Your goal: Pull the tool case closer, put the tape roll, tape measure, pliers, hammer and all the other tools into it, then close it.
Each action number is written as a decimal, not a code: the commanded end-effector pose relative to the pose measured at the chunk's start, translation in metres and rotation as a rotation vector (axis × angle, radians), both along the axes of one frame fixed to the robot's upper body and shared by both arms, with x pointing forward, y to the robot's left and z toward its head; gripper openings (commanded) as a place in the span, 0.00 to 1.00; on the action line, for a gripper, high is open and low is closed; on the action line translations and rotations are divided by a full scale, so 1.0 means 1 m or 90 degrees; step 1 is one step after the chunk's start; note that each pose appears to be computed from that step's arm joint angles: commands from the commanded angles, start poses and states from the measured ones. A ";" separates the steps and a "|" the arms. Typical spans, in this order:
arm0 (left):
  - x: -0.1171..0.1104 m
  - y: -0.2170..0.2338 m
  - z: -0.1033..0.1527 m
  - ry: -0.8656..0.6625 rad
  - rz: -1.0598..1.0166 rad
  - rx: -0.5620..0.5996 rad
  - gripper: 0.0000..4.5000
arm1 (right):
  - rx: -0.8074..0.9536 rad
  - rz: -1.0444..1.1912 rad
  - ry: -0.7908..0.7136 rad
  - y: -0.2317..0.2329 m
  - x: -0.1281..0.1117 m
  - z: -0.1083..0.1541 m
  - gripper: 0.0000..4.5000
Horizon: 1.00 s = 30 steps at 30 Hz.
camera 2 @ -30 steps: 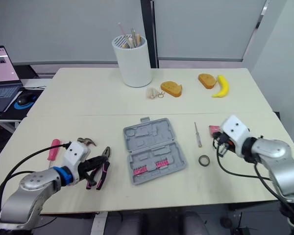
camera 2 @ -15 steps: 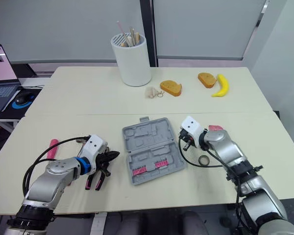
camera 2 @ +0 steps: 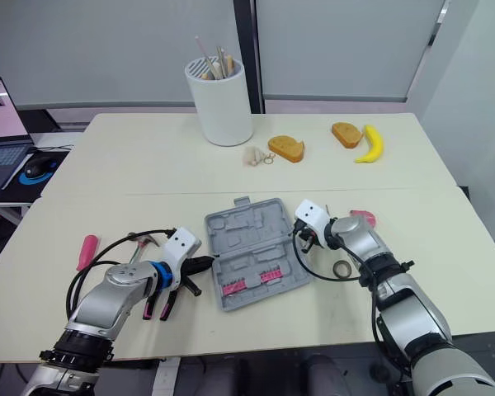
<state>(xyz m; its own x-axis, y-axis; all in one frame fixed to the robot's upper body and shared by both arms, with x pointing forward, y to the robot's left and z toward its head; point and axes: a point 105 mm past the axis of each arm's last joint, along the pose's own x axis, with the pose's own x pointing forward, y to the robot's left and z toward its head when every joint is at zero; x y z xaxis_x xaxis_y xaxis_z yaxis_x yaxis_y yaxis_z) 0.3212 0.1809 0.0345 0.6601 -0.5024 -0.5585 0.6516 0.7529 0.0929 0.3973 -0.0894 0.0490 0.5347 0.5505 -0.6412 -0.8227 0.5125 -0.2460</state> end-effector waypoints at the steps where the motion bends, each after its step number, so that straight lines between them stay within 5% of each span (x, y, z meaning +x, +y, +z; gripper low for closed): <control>1: 0.000 -0.009 -0.003 0.003 -0.029 0.004 0.00 | 0.010 0.028 -0.001 0.008 -0.004 0.002 0.00; 13: 0.001 -0.026 0.003 0.002 -0.086 0.000 0.00 | 0.020 0.106 0.027 0.015 -0.041 0.002 0.00; 19: -0.019 -0.040 0.001 0.043 -0.151 -0.016 0.00 | 0.021 0.139 0.058 0.013 -0.078 0.000 0.00; 30: -0.046 -0.042 0.002 0.081 -0.194 -0.027 0.00 | 0.030 0.115 0.082 0.010 -0.103 -0.003 0.00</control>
